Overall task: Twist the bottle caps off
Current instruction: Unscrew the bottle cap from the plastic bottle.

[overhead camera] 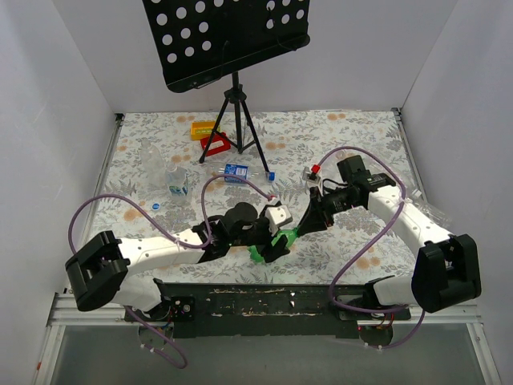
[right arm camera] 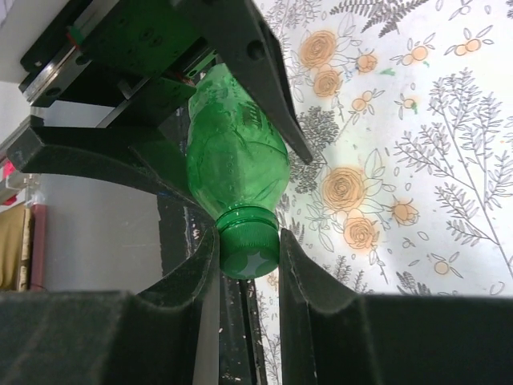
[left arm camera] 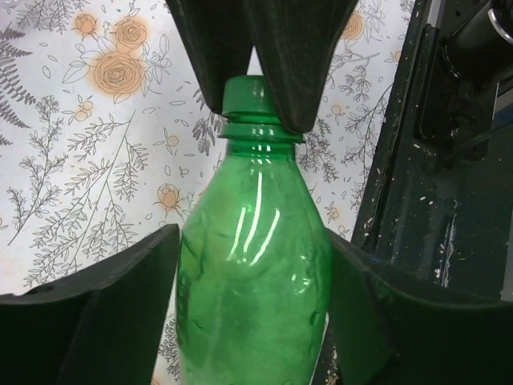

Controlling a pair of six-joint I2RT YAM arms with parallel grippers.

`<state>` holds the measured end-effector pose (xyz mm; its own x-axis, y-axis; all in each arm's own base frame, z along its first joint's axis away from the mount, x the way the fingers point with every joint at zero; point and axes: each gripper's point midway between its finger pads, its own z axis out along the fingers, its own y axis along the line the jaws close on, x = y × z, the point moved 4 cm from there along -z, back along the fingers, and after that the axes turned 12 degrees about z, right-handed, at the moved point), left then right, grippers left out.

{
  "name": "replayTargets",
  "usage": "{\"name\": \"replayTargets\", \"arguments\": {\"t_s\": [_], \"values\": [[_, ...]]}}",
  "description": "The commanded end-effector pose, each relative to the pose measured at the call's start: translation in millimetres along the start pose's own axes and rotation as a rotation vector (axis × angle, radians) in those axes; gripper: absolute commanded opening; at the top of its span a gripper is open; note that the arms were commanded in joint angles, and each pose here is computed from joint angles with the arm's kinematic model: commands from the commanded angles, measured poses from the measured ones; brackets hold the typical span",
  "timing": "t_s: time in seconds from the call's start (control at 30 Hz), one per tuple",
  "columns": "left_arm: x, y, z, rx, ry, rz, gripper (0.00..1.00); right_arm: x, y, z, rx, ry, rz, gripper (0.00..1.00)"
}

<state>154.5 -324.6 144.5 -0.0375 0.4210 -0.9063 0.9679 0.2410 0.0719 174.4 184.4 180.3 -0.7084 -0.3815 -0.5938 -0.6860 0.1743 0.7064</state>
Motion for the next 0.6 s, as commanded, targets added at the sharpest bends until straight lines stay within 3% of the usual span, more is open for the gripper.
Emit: {"name": "replayTargets", "arguments": {"t_s": [0.0,0.2,0.33,0.43,0.5,0.57], "values": [[-9.8,2.9,0.8,0.001,0.006,0.019,0.61,-5.0,2.9,-1.3,0.019,-0.014,-0.04,0.01],[-8.6,-6.0,-2.9,0.087,-0.01,0.009,0.27,-6.3,14.8,-3.1,-0.024,-0.019,-0.197,0.01],[-13.1,-5.8,-16.7,0.207,-0.087,-0.058,0.2,-7.9,29.5,-8.4,-0.073,-0.03,-0.501,0.01],[-13.9,-0.2,-30.1,0.303,-0.138,-0.12,0.18,-16.3,32.7,-12.7,-0.049,-0.058,-0.844,0.01],[-12.7,0.0,-34.9,0.342,-0.145,-0.128,0.17,-27.0,24.3,-15.4,0.043,-0.079,-0.968,0.01],[-11.4,0.6,-36.2,0.351,-0.139,-0.117,0.16,-32.2,16.1,-15.5,0.078,-0.071,-0.975,0.01]]}}
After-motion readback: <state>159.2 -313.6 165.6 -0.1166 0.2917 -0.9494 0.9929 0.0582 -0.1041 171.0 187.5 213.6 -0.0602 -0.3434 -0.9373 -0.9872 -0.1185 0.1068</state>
